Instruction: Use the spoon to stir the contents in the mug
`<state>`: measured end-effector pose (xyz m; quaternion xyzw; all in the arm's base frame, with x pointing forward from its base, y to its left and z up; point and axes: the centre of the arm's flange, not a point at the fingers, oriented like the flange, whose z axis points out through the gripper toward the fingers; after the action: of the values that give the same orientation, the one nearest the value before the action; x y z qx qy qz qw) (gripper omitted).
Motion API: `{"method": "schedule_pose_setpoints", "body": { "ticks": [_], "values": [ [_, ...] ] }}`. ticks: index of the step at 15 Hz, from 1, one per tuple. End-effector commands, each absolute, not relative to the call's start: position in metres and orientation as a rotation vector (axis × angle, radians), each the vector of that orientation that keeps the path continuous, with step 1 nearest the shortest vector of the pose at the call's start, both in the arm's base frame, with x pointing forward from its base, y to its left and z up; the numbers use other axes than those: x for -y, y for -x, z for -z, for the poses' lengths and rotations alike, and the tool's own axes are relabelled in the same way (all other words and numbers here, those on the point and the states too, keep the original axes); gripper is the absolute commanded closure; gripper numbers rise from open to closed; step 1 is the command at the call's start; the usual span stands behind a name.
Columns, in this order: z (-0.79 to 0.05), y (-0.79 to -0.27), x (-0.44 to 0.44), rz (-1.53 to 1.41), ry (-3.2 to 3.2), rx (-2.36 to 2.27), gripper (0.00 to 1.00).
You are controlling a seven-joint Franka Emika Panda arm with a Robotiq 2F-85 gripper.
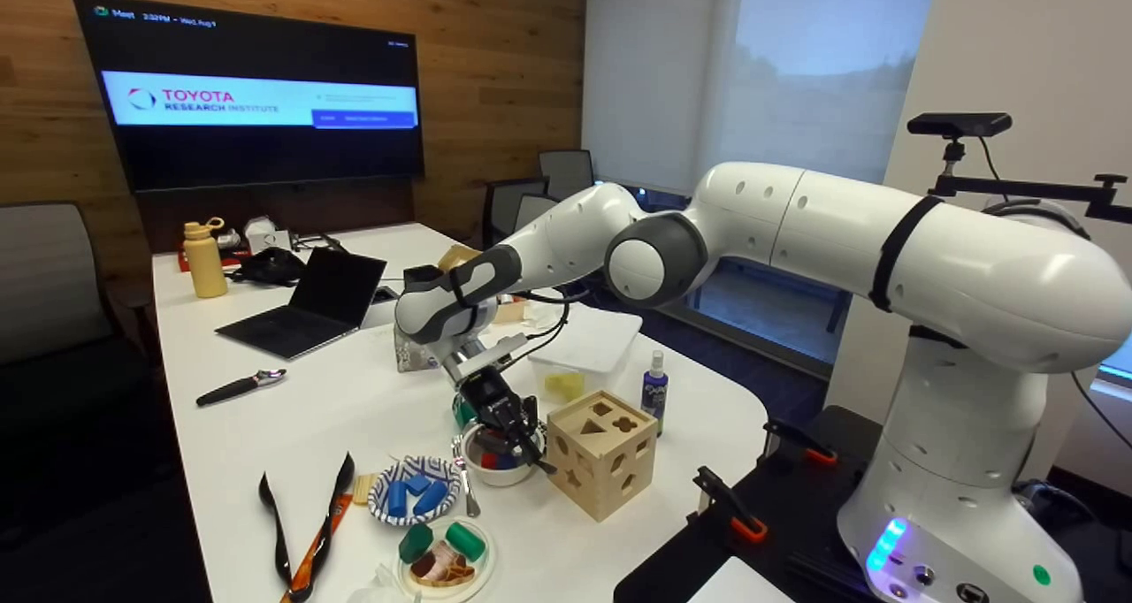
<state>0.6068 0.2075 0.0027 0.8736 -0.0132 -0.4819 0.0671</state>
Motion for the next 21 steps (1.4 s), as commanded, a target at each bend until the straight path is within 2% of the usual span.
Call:
{"method": "schedule_pose_setpoints", "body": {
  "ticks": [1,7,21],
  "values": [
    [0.008,-0.613,-0.216,1.564,-2.561,0.039,0.97],
    [0.030,-0.605,-0.224,1.537,-2.579,-0.008,0.97],
    [0.003,-0.626,-0.239,1.143,-2.680,-0.031,0.97]
  ]
}}
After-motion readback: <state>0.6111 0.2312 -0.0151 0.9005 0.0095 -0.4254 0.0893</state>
